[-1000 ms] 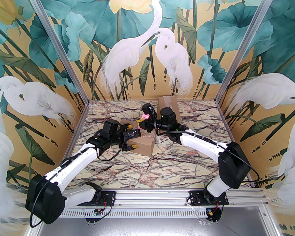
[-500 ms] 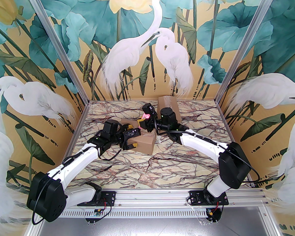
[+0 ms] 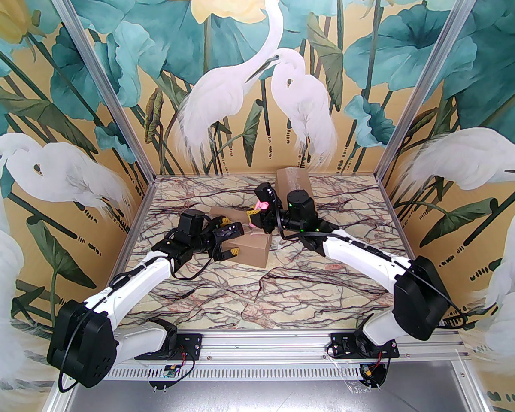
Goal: Unpack the express box
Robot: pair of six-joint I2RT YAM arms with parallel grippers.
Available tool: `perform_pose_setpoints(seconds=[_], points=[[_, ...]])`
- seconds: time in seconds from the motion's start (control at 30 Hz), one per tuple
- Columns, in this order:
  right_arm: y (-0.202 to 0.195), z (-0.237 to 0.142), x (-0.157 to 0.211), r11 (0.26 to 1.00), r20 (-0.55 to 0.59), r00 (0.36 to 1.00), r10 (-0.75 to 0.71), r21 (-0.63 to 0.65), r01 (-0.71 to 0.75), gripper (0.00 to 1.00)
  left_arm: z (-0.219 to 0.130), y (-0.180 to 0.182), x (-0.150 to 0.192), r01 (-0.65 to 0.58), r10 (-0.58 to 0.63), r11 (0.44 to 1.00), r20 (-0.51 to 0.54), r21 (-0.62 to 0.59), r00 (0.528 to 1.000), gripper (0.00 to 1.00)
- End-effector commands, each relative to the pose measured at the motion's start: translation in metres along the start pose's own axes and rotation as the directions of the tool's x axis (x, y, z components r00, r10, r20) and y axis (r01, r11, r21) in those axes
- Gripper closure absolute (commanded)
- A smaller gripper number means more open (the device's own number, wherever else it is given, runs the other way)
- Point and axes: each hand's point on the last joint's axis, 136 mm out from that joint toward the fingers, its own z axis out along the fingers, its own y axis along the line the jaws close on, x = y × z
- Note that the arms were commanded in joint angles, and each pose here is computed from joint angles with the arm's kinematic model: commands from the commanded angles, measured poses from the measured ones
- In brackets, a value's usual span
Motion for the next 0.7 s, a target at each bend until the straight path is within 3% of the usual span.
perform_pose_setpoints(seconds=[0.0,0.3,0.67], points=[[-0.007,-0.012,0.014,1.0,-0.046,0.999,-0.002,0.017,0.003,1.0,0.001,-0.017,0.04,0.064,-0.057,0.997,-0.136,0.049,0.989,0.1],[-0.001,-0.009,-0.032,0.997,0.107,0.993,-0.052,-0.057,0.058,1.0,-0.003,-0.034,0.033,0.046,-0.032,0.989,-0.099,0.138,0.995,0.1],[0.003,0.014,-0.031,0.985,0.111,0.993,-0.034,-0.163,0.052,1.0,-0.002,-0.035,0.034,0.042,-0.027,0.989,-0.104,0.143,0.994,0.11]])
